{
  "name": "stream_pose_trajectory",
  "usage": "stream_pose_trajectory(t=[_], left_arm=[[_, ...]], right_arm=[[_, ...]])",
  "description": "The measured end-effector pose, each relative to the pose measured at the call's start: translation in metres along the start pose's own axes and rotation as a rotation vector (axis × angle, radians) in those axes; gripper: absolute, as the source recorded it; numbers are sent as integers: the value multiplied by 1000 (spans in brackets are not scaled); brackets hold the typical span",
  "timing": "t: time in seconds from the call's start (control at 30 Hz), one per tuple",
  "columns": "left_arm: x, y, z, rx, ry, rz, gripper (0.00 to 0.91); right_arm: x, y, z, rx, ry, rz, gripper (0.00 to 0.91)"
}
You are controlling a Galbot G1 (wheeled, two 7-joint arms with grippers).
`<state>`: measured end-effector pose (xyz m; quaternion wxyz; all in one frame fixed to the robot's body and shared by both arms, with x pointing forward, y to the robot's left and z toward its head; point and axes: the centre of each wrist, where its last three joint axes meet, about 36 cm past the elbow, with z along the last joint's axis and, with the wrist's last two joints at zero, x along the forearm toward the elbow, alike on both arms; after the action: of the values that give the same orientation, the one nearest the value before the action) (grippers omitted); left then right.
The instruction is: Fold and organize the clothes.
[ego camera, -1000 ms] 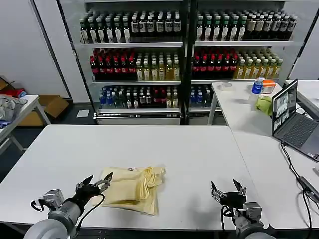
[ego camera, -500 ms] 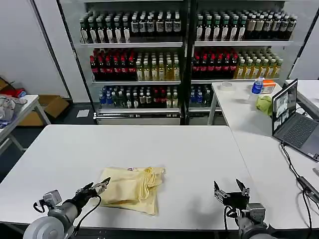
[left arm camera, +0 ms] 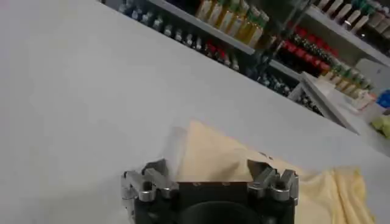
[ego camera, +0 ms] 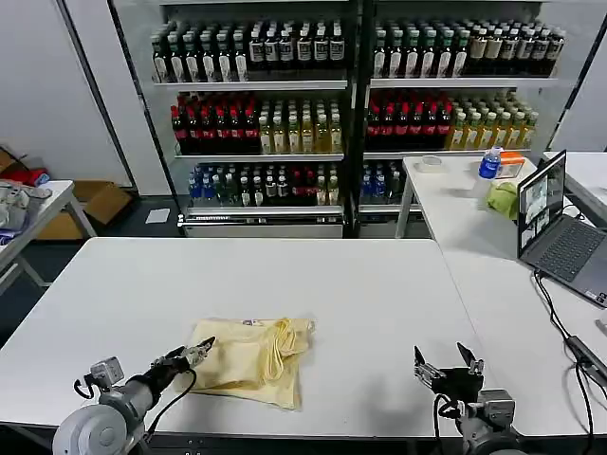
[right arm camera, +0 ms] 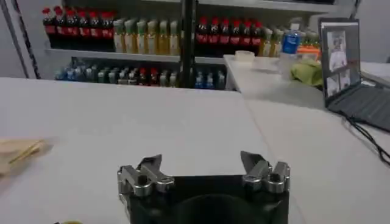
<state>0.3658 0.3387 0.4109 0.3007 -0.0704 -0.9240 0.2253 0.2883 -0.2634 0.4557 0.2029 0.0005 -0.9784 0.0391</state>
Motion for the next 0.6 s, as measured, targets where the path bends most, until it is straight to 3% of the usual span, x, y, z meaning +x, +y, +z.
stream_pose_trajectory(t=[0.3, 0.4, 0.43, 0.53, 0.6], left_arm=[[-12, 1, 1, 35, 5, 35, 907], [-15, 3, 0, 53, 1, 40, 615], [-16, 3, 0, 59, 1, 41, 282], [-16, 6, 0, 80, 1, 44, 50], [-17, 8, 1, 95, 1, 47, 50]], right_arm=[[4, -2, -3, 2, -4, 5, 907], [6, -3, -3, 3, -4, 8, 907], [6, -4, -3, 3, -3, 9, 907], [7, -4, -3, 4, -4, 11, 907], [8, -5, -4, 4, -5, 12, 907]])
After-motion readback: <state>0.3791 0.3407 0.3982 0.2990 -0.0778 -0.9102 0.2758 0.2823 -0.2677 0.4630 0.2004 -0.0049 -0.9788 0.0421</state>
